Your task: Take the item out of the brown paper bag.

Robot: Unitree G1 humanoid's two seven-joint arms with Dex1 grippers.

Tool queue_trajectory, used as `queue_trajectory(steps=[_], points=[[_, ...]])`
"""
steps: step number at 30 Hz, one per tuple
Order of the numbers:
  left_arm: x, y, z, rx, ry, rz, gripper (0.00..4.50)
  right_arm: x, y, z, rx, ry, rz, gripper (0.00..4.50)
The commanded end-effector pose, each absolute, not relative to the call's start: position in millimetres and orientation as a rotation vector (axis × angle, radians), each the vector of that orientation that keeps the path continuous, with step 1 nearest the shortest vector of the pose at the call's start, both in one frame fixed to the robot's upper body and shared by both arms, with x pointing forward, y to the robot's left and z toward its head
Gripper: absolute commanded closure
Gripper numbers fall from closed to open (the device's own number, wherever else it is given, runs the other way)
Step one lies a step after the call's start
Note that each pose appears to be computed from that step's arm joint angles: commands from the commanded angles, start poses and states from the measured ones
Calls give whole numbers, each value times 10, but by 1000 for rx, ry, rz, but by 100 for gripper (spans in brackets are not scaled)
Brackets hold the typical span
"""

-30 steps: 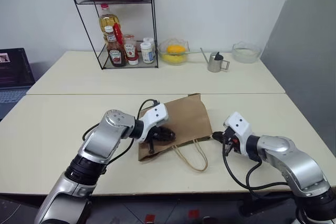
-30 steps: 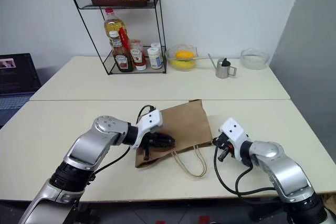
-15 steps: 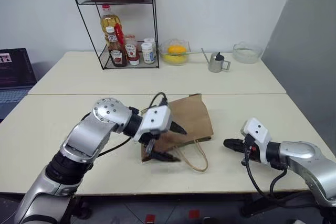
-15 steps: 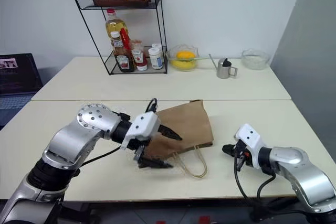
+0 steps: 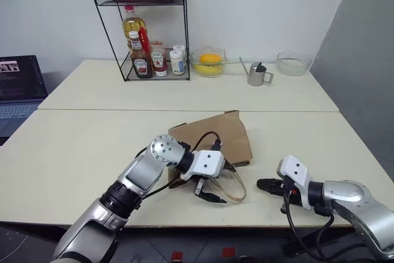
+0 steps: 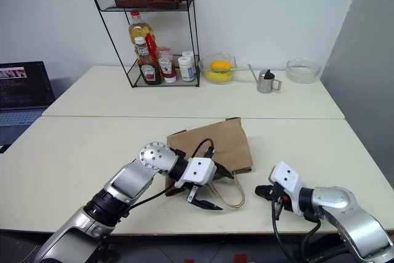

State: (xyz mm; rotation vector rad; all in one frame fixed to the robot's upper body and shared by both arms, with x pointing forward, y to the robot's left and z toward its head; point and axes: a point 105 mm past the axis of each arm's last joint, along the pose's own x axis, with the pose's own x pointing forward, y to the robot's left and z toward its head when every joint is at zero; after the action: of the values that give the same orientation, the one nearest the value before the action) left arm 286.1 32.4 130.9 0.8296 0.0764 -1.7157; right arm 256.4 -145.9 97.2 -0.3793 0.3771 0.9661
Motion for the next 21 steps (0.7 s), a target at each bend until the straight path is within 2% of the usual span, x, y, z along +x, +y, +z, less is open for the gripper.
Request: queue_trajectory(steps=[1,6,10,12,21], points=[[2828,262,1399,806,41,-1724,98,2557,-1442,1069,-409,325,961,450],[2827,291,1360,805,59,-1720,261,2543,-1427,1055,-411,324,963,450],[2933,310,1394,804,58,-1667,398,2529,-1419,1067,-436,315,976,450],[3009,309,1437,795,53,-1629,446,2520,-1410,1075,-451,308,986,450],[3177,345,1606,732,46,-1527,446,2416,-1230,1151,-485,227,1102,450]])
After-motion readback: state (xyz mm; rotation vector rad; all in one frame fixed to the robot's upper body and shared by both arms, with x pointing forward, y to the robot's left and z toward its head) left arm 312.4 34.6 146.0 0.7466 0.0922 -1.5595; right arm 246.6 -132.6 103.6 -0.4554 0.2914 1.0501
